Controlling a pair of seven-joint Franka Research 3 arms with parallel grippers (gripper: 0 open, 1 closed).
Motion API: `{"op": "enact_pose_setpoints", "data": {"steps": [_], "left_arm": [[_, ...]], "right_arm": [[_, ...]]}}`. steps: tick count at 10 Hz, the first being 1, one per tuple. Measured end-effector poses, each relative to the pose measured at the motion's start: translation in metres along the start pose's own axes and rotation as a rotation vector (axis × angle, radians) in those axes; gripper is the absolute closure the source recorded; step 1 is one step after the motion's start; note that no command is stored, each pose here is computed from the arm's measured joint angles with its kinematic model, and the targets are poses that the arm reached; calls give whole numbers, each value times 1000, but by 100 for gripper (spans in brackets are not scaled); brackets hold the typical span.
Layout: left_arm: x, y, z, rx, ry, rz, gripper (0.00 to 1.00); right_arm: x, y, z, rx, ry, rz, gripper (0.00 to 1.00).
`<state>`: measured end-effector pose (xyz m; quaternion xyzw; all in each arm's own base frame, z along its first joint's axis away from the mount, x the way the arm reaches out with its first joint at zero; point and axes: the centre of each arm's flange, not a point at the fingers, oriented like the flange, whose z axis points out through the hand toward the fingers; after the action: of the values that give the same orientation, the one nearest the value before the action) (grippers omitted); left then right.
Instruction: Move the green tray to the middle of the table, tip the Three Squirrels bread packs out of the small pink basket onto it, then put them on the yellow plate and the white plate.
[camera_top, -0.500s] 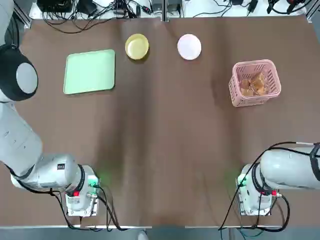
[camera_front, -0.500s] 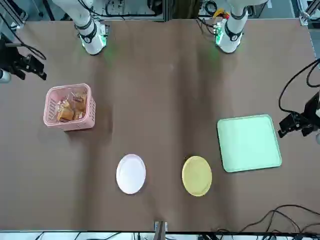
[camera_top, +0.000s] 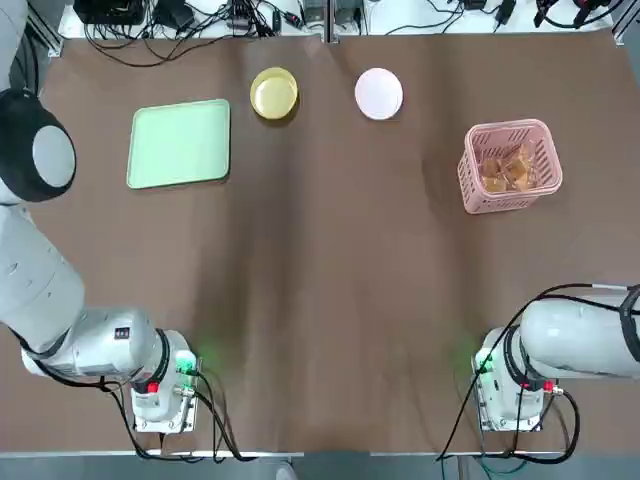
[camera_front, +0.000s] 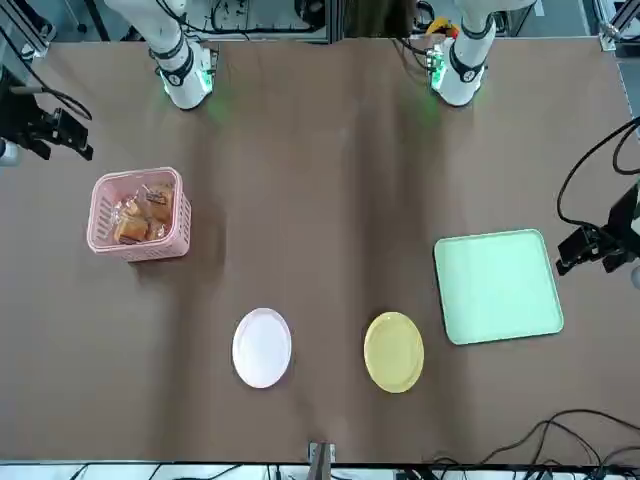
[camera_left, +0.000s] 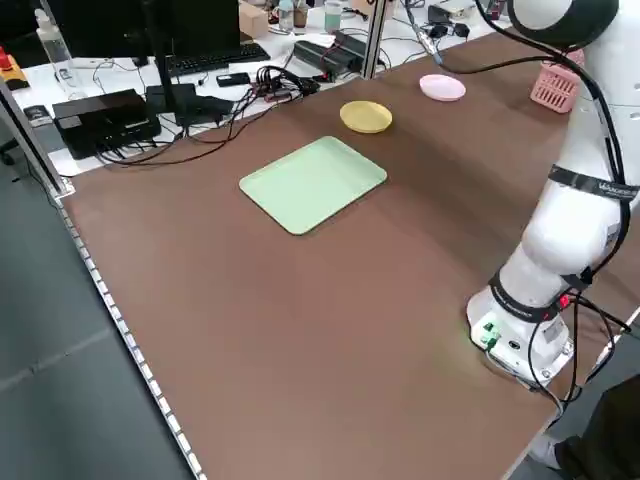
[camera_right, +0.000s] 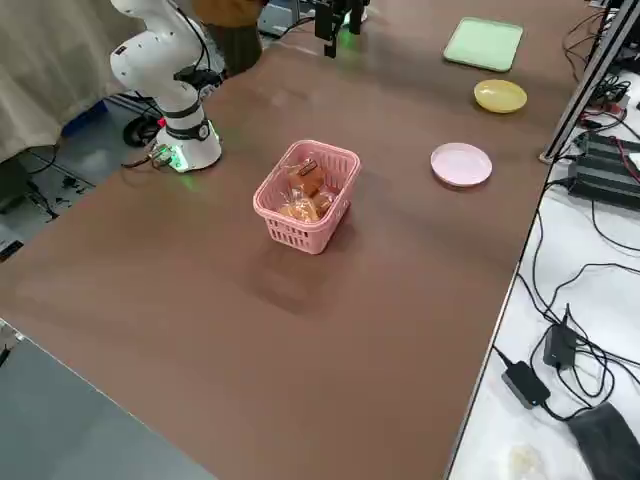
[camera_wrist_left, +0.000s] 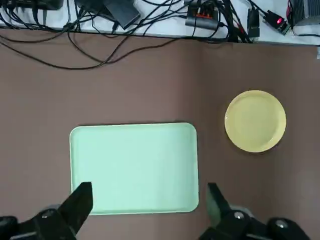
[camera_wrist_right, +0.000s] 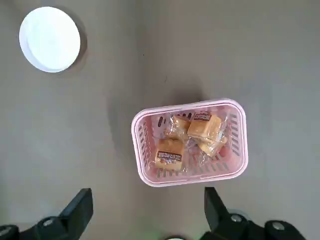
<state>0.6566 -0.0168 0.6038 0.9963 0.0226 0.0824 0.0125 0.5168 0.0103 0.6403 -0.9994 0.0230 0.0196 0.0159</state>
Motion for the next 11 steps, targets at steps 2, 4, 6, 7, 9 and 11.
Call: {"op": "enact_pose_setpoints", "data": {"steps": [2,4,6,7,9,11], "left_arm": [[-4,-17,36,9,-69,-22,0],[-4,-50,108,15,-133,-63,0],[-10,-102,189,26,-107,-120,0],[-19,-124,228,43,-88,-131,0],[-37,-149,298,54,-98,-151,0],[-50,-166,355,52,-116,-171,0]], "right_arm": [[0,1,0,0,1,1,1],[2,-1,-1,1,16,-1,2],[4,-5,-1,1,27,-8,2],[4,-6,2,1,20,-11,4],[7,-10,26,0,-7,-18,5],[6,-27,56,-5,-43,-51,5]]}}
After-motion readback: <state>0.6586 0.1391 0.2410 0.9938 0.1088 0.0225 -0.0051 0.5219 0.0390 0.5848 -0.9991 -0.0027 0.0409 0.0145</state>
